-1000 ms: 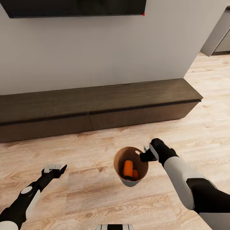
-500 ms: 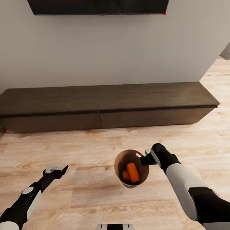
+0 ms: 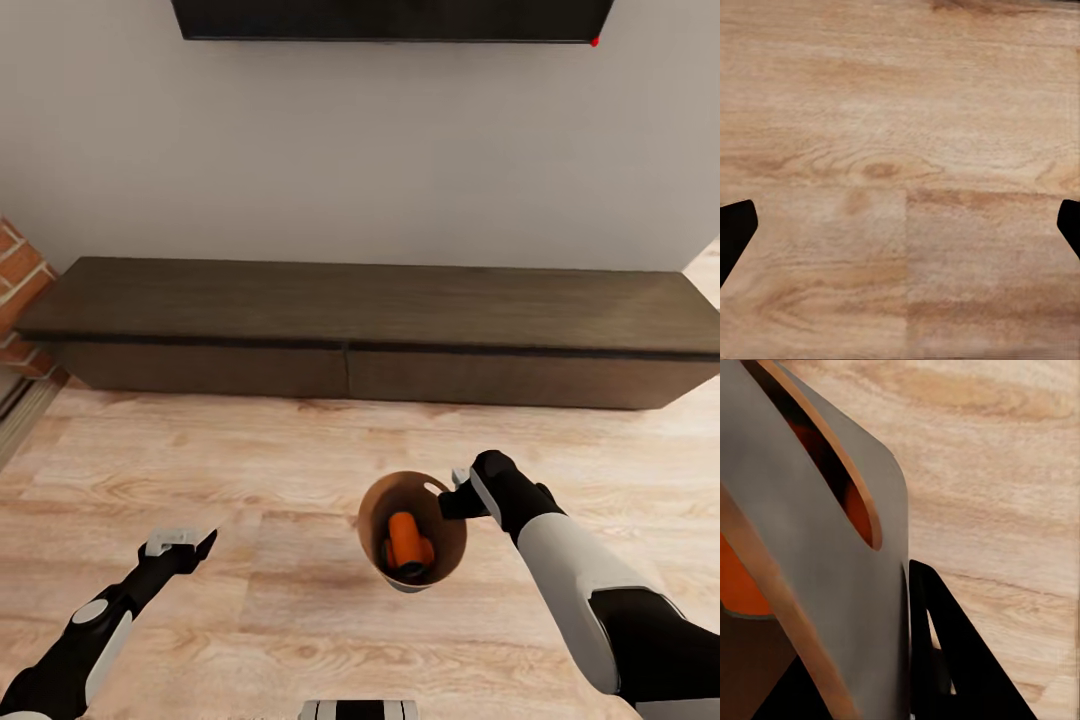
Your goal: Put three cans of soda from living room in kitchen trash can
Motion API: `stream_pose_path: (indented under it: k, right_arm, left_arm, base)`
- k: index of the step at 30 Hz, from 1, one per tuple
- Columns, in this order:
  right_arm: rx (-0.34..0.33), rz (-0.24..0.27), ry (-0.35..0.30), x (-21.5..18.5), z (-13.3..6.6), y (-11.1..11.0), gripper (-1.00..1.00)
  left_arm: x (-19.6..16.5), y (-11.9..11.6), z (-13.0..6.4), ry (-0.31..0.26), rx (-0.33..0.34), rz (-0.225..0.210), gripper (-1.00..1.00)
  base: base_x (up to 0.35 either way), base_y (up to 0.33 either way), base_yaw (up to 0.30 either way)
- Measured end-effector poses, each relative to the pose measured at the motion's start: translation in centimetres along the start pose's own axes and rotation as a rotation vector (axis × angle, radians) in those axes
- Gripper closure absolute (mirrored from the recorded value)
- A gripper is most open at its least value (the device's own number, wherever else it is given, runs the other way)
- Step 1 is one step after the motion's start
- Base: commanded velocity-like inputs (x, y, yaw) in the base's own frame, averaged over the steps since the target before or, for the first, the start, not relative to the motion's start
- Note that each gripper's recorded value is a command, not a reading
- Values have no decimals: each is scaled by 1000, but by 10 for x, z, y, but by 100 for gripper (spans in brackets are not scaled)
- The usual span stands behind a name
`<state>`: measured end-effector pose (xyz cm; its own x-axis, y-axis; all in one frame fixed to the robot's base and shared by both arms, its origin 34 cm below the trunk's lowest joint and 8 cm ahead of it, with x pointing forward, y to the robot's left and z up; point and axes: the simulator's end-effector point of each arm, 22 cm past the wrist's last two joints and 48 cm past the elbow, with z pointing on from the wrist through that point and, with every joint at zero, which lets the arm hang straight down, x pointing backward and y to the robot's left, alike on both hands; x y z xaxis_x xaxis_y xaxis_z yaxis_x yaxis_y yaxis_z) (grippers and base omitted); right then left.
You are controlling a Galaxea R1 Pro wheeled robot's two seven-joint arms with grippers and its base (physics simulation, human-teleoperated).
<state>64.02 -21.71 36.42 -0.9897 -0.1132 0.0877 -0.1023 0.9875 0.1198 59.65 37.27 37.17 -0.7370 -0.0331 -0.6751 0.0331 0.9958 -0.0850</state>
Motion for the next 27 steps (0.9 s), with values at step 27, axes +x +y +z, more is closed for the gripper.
stream_pose_path:
  k: [27]
  right_arm:
    - [-81,-66,-24,-2,7,25,100]
  left_arm:
    - [13,0,0,29,3,-5,-100]
  base:
    - [85,83,234]
